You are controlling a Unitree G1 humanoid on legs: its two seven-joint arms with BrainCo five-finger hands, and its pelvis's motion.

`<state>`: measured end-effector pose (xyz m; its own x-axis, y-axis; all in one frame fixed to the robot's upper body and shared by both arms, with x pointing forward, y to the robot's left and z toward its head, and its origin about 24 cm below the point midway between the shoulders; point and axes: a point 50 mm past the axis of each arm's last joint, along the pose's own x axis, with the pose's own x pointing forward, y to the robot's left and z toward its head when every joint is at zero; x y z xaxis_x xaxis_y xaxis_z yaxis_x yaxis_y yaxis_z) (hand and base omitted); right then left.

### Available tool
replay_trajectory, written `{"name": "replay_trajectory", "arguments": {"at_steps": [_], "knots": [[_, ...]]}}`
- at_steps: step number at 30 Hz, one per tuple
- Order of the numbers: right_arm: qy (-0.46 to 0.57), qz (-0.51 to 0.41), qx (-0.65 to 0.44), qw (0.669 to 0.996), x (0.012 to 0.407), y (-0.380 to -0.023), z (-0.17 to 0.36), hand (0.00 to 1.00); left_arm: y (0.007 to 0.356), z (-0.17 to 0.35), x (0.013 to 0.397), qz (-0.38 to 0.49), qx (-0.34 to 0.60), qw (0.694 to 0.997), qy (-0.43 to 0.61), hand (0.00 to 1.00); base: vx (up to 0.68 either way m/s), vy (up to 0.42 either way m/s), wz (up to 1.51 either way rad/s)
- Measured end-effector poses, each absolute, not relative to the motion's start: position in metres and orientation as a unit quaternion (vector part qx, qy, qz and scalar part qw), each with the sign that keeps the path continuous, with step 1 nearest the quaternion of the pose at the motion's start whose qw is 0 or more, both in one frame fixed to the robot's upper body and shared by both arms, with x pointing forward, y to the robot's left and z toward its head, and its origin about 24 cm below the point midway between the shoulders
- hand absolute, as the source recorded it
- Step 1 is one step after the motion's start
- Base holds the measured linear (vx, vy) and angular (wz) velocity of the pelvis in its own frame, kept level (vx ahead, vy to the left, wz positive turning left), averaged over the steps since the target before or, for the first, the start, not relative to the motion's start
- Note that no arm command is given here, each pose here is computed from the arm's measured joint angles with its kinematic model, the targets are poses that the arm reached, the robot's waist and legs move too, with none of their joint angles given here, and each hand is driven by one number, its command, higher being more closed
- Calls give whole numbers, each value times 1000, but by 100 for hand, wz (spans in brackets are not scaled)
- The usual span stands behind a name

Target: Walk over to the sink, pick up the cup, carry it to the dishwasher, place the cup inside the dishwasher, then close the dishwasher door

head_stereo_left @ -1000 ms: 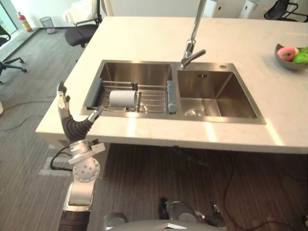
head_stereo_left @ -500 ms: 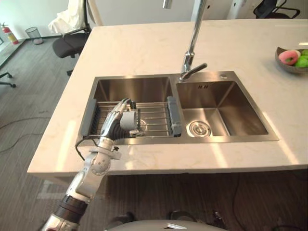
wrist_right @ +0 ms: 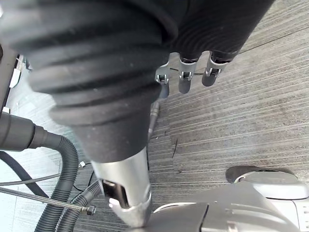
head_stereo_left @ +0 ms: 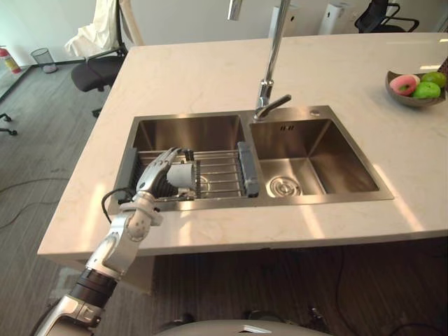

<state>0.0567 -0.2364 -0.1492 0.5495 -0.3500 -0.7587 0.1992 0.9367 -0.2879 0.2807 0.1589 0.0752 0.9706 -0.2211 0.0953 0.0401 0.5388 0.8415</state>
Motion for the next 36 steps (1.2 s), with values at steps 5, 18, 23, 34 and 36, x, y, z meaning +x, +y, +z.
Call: {"name": "replay_trajectory", "arguments": {"at_steps": [5,18,23,34,36], "knots": [[450,-143,-90,877,57,-234,-150,0,170,73,289,-62,502,860,-69,0,-55,3,-7],[464,-132,-86,872,56,-236,-151,0,184,93,313,-72,594,800,-49,0,-2,0,-1],[464,-124,-84,873,56,-236,-150,0,192,97,320,-84,628,774,-26,0,-11,-14,-5],[465,-120,-84,873,56,-239,-150,0,204,73,319,-144,646,747,64,0,-22,-8,-4],[465,-120,-84,873,56,-239,-150,0,207,68,319,-149,645,746,79,0,0,0,0]]}}
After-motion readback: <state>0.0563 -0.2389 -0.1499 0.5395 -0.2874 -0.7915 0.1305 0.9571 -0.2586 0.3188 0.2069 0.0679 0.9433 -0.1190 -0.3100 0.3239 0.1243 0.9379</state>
